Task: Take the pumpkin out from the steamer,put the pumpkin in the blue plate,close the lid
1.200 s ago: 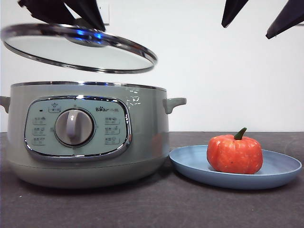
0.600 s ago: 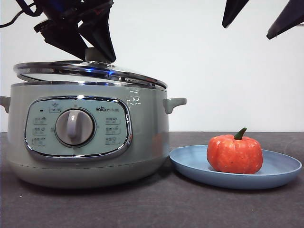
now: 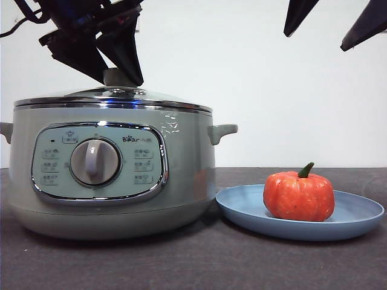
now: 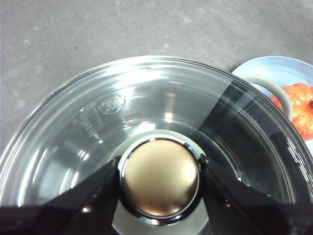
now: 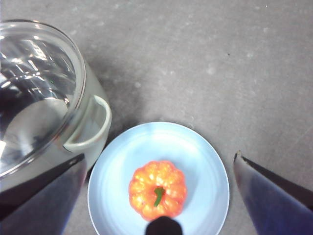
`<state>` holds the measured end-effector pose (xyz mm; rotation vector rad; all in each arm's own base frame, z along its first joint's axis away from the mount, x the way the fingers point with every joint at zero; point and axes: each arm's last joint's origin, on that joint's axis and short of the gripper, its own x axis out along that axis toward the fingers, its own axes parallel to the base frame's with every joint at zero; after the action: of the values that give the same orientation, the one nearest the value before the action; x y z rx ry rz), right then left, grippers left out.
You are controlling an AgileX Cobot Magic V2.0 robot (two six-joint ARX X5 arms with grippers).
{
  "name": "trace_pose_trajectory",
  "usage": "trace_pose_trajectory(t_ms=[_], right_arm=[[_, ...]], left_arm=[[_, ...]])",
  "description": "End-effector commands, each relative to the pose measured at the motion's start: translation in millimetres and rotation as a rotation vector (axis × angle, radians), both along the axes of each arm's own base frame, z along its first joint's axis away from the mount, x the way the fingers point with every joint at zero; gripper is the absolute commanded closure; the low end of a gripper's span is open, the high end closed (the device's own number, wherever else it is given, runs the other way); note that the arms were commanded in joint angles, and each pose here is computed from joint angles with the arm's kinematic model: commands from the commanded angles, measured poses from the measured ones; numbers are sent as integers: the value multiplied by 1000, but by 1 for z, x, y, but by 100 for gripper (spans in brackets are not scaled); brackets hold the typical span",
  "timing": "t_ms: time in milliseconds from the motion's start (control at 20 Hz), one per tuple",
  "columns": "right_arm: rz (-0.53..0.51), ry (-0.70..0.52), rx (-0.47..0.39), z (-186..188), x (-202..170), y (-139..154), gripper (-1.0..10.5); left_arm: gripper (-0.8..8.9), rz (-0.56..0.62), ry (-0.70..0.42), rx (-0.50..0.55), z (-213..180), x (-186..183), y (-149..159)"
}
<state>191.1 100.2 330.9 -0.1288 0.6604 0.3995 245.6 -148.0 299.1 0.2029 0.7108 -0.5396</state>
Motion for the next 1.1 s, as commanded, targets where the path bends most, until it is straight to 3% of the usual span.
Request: trace_pose_trajectory(t_ms=[50,100,150,550,650,700,800,950,1100], right_arm=[[-6,8,0,-3,0,0,446],[-6,9,0,-3,0,0,446],[-8,12,2,-3,0,0,447],[-2,-1,14,0,-4,-2,458],[-1,-19,22,4,-8,-4,580],[-2,-31,29,6,-11,-6,653],[1,-60,42,12,-18,-9,803],[5,-117,65,16,-29,-15,942],[-6,-194,126,3,-44,-23,953]], left_arm=[[539,-17,12,16,-3,0,-1],[450,-15,4,11,-2,1,-1],[432,-12,-8,4,-1,2,-1],[438,41,-153,-42,37,-24,18],[442,40,-169,-54,49,-42,29],[480,35,-164,-54,53,-51,34],[777,32,-143,-36,57,-66,43],[822,43,-132,-13,58,-78,51],[822,58,-177,-32,47,-93,60]])
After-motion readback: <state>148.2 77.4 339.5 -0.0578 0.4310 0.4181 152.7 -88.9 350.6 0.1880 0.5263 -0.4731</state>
